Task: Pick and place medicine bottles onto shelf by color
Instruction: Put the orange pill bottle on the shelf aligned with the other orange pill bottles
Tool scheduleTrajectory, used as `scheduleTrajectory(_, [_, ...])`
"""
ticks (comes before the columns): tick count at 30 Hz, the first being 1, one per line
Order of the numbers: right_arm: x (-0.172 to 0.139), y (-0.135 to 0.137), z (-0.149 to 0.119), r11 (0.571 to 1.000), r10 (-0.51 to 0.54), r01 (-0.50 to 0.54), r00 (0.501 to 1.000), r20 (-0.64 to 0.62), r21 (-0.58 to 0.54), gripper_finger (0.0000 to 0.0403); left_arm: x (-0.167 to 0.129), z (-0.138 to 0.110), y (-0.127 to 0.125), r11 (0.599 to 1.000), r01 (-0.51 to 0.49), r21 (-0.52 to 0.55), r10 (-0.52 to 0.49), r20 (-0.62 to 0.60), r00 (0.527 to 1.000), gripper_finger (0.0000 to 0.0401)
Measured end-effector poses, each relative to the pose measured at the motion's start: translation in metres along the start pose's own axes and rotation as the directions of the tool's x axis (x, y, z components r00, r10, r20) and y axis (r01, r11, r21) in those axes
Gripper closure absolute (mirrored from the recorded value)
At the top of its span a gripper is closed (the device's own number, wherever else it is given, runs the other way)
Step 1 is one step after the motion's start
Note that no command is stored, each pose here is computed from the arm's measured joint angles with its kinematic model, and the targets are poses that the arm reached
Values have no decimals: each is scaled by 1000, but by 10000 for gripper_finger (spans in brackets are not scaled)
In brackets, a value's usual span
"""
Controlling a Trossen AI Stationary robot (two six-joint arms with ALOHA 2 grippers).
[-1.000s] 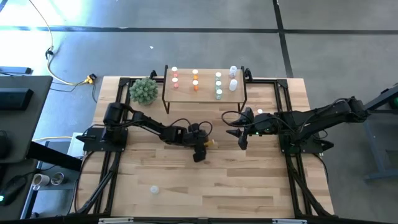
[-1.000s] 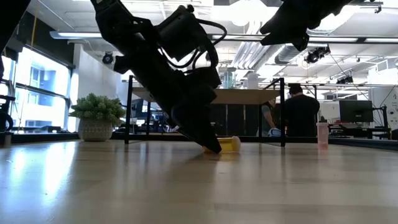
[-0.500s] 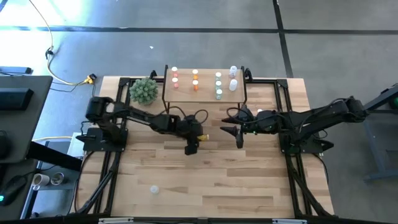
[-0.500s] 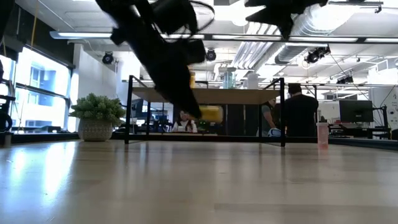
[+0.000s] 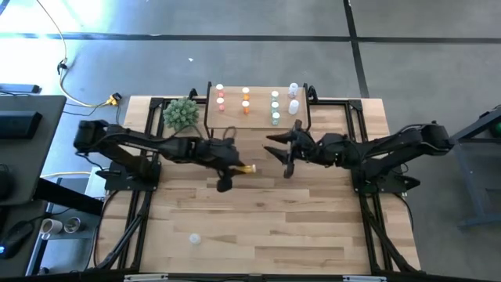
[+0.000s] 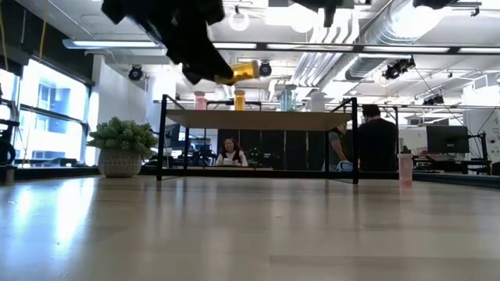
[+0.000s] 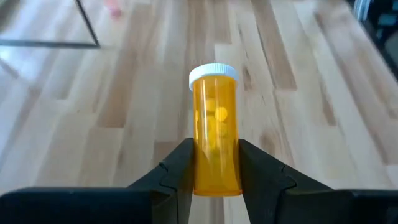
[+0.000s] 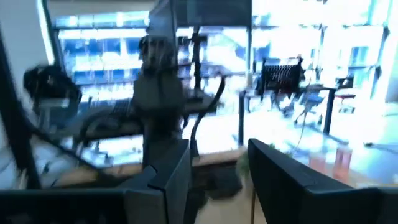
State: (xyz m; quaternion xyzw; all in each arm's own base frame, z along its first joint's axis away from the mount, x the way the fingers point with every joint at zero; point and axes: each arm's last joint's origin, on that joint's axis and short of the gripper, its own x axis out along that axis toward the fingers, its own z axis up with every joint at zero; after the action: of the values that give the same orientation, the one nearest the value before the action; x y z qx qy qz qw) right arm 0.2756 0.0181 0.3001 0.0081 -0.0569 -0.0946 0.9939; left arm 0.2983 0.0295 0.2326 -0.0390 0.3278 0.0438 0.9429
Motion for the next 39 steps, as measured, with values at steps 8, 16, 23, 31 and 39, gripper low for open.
scheduleTrajectory(8, [35,-7,11,999,-45,45,999,20,-14,249,-19,-23,7,998,6,-62,12,291,957,302])
scheduleTrajectory(16, [77,-18,29,990,-106,84,972,-210,-113,249,-21,-53,13,995,17,-97,34,496,868,302])
scheduleTrajectory(23, [92,-32,51,989,-112,75,942,-316,-125,249,-26,-74,17,991,6,-133,75,592,803,302])
scheduleTrajectory(31, [97,-53,72,985,-16,-56,916,-401,-165,249,-33,-71,19,995,-60,-78,97,677,729,302])
scheduleTrajectory(39, [94,-68,83,948,213,-294,871,-443,-122,249,-36,-69,26,983,-182,-28,149,700,699,302])
